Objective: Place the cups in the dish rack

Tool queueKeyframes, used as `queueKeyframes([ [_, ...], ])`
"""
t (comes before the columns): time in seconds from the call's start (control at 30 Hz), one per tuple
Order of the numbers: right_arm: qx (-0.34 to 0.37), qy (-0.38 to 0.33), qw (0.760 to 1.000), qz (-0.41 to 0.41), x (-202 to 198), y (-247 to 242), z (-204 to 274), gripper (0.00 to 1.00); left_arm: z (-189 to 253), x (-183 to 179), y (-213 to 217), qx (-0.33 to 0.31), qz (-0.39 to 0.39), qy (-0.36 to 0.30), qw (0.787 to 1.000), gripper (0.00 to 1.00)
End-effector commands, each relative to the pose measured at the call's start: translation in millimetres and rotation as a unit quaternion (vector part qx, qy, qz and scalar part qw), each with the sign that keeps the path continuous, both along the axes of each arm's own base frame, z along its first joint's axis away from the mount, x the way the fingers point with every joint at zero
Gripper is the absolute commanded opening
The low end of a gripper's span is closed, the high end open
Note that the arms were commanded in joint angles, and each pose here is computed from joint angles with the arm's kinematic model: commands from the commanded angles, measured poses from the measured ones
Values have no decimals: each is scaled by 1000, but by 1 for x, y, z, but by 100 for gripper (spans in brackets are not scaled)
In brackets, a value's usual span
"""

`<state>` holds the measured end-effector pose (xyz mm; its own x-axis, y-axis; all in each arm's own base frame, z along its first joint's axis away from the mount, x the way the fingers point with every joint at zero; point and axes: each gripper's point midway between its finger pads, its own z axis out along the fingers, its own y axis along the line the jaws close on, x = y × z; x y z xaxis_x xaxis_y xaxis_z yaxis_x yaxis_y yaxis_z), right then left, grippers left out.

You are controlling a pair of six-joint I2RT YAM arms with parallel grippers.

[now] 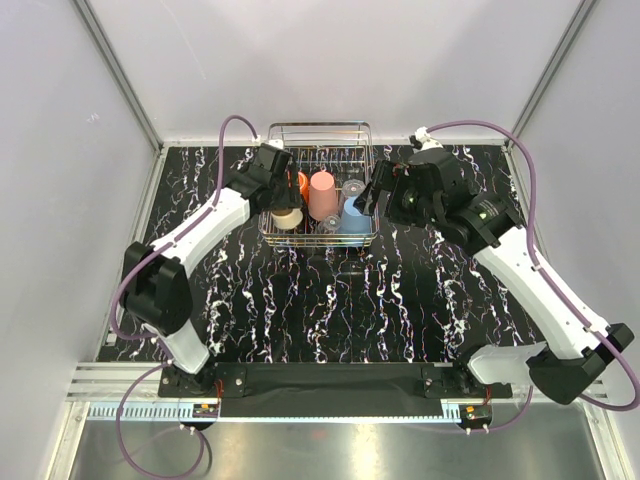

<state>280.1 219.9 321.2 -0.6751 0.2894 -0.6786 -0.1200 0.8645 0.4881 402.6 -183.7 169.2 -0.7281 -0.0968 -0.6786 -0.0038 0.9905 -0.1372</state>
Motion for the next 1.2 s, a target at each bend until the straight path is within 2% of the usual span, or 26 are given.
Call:
queueKeyframes([
  [0.0, 15, -14, 1000, 11, 7, 9, 7, 100, 8, 17, 2, -9, 7, -40, 999, 0],
  [0.4, 33, 0, 999, 27, 14, 27, -3, 100, -36, 21, 5, -3, 16, -15, 1000, 0],
  [0.83, 52, 26, 997, 46, 16, 44, -24, 100, -59, 26, 9, -2, 24, 13, 1000, 0],
  [0.93, 53, 29, 997, 45, 17, 45, -26, 100, -65, 25, 10, 3, 28, 23, 999, 8],
  [1.0, 55, 32, 997, 48, 16, 47, -28, 100, -68, 25, 9, 4, 27, 27, 999, 24],
  [1.13, 56, 35, 997, 48, 17, 48, -29, 100, -70, 23, 11, 10, 32, 34, 999, 40],
  [1.17, 56, 36, 997, 49, 17, 49, -30, 100, -71, 22, 11, 12, 33, 36, 999, 49],
])
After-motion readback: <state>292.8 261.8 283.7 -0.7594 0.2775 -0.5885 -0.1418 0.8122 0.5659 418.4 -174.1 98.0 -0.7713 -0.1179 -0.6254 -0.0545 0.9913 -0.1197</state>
